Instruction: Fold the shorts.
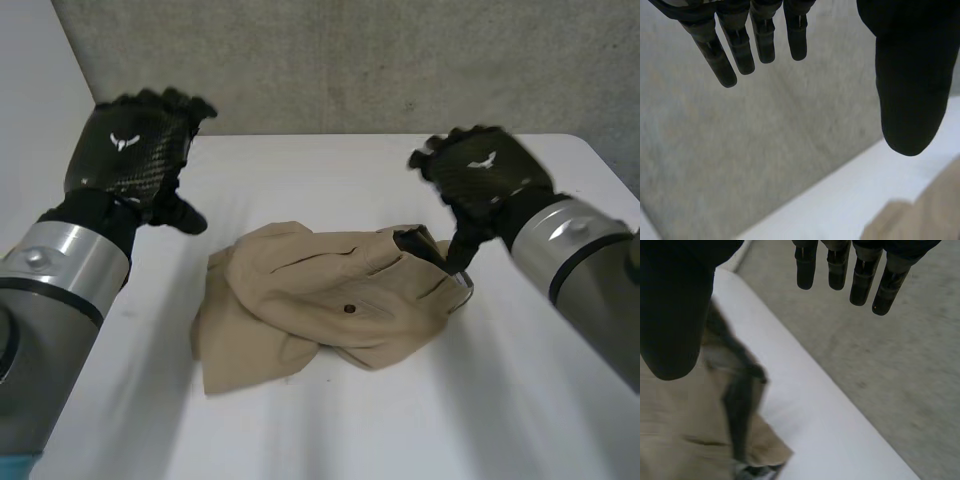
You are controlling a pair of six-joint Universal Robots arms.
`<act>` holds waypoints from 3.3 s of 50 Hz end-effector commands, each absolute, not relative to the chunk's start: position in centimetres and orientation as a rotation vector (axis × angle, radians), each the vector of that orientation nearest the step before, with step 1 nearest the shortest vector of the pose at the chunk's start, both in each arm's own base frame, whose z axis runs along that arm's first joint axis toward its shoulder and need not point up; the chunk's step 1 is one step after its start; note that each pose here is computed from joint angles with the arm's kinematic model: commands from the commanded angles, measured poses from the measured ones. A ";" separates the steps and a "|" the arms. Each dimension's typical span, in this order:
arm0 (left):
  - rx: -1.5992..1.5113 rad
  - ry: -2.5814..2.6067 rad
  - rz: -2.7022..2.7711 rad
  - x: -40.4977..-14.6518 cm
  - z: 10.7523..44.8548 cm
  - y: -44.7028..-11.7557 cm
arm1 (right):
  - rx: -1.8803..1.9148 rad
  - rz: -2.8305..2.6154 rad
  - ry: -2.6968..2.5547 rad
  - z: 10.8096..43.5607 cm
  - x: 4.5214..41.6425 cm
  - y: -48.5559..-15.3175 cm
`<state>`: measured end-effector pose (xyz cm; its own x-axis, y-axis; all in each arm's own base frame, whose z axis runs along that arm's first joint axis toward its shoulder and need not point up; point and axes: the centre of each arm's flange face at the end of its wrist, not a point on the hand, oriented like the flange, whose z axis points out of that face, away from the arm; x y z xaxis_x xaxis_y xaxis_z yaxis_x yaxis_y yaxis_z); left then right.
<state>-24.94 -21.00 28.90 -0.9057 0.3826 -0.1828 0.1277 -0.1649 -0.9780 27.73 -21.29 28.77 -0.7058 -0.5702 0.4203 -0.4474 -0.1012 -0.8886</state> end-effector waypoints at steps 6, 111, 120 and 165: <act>-0.701 -2.176 1.919 -24.9 20.8 -26.4 | -1.085 -1.770 2.015 27.2 32.0 -20.1; -0.923 -2.300 2.034 -25.5 14.4 -26.0 | -1.298 -1.812 2.381 15.0 26.5 -25.9; -1.248 -2.286 1.907 -26.0 16.3 -19.4 | -1.348 -1.687 2.385 15.5 25.5 -23.1; -1.388 -1.627 1.953 -39.9 20.4 -28.1 | -1.650 -1.481 2.443 14.4 23.1 -19.8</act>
